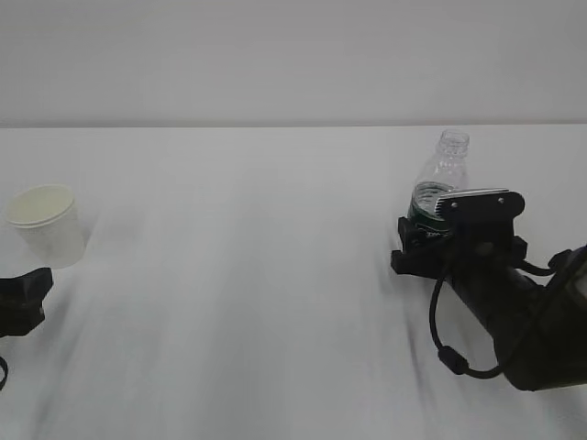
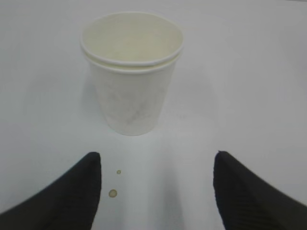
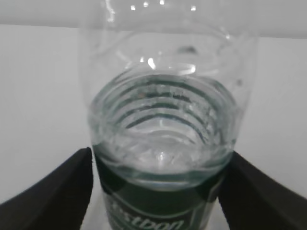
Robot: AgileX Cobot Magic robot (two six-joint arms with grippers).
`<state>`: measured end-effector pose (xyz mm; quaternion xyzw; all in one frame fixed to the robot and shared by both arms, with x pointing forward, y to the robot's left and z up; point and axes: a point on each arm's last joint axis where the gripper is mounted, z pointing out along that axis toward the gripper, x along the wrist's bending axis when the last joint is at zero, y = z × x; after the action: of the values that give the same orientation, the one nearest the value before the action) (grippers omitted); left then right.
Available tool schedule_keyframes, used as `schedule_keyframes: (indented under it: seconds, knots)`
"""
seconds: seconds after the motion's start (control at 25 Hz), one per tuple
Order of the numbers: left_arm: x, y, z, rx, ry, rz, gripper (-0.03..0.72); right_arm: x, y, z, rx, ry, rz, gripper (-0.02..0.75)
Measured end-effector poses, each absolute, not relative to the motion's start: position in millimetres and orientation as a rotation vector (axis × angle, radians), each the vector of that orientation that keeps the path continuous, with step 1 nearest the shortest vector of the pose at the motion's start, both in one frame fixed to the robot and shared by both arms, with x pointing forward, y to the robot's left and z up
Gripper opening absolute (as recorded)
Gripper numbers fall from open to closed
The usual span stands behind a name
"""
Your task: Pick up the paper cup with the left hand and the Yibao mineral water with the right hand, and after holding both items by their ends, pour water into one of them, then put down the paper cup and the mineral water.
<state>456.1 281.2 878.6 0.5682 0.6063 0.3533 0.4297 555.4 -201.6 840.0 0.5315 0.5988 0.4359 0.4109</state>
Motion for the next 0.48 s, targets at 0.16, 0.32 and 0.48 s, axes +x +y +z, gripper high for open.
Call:
schedule_keyframes:
  seconds: [0.16,0.32,0.48]
  knots:
    - [456,281,879,1.418,1.513,0.882,0.519,558,-207,841,1.348,1.488,1.088,0.594]
    - [456,281,879,1.418,1.513,0.881,0.519,560,-213,838,1.361,1.48,1.072,0.594]
    - [456,281,879,1.418,1.513,0.881,0.519,562,-214,838,1.359,1.478,1.074,0.594]
